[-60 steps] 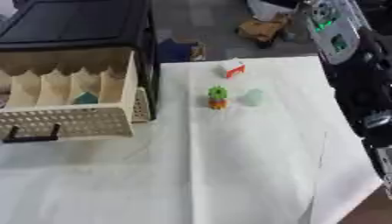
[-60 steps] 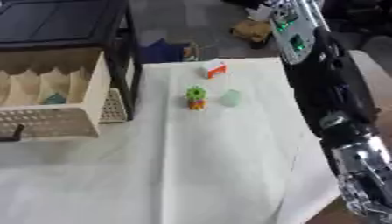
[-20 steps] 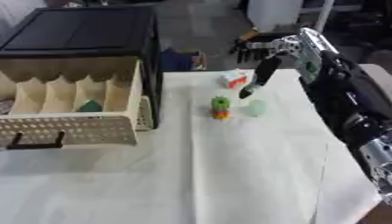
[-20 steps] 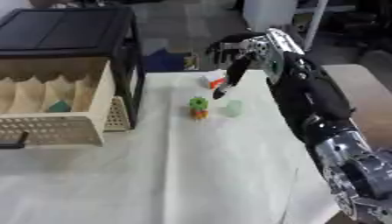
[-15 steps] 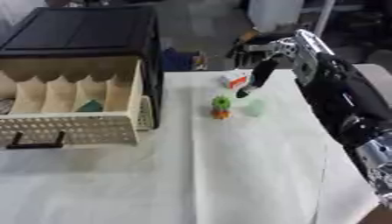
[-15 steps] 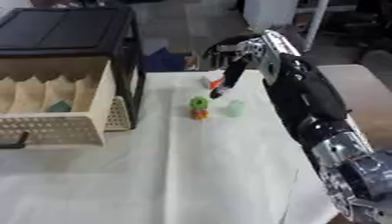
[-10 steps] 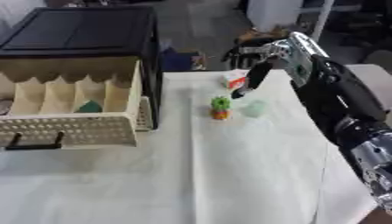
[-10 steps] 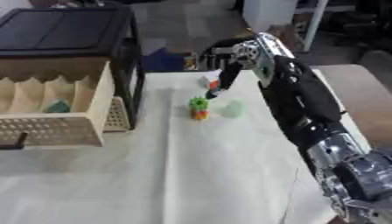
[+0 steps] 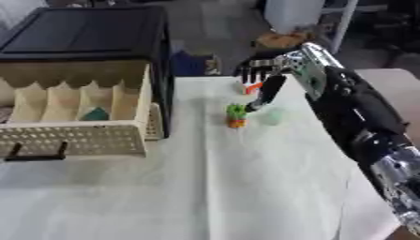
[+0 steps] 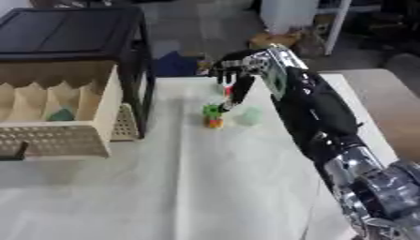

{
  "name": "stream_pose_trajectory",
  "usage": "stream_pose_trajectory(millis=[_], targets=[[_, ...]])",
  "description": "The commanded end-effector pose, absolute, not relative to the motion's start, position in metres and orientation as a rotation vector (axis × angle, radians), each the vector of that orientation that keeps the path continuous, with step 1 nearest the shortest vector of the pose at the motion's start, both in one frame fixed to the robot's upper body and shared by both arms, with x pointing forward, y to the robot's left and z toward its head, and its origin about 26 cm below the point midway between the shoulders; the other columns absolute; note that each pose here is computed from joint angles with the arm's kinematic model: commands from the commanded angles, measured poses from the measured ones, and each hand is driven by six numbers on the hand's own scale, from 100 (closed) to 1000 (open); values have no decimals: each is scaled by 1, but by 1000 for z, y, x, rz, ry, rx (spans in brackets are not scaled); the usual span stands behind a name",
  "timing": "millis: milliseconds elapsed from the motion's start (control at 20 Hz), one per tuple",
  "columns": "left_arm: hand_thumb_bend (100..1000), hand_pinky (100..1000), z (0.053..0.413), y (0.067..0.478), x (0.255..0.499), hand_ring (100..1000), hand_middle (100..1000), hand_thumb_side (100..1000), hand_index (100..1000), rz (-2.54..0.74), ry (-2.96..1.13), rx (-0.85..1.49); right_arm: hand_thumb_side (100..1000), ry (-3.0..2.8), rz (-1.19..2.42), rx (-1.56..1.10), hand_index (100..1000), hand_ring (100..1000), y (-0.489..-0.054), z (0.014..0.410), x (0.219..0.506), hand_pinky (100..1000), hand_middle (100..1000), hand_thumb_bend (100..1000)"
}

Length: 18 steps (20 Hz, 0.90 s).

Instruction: Pick up objects from table and place into drawer.

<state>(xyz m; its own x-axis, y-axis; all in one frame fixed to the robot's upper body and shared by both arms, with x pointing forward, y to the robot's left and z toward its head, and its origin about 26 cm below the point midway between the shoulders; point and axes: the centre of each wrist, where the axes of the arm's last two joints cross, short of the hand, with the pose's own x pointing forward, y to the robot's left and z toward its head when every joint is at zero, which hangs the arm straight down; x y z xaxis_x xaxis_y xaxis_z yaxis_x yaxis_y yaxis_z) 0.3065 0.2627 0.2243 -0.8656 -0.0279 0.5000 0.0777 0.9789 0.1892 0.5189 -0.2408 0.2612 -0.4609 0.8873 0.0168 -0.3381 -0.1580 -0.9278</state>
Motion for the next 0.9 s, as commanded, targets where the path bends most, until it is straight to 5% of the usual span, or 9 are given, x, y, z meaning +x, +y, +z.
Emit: stream_pose_trajectory(millis=[50,900], targets=[[100,547,230,263,305,539,631,1000,833,-290,-2616,-35,268,-1203,1759,-733,935,737,-241,272,519,696,736,510],[100,548,229,262,305,539,631,1000,822,-300,-2603,-47,259,-1130,1781,-709,893,729,-241,248,522,665,719,534]])
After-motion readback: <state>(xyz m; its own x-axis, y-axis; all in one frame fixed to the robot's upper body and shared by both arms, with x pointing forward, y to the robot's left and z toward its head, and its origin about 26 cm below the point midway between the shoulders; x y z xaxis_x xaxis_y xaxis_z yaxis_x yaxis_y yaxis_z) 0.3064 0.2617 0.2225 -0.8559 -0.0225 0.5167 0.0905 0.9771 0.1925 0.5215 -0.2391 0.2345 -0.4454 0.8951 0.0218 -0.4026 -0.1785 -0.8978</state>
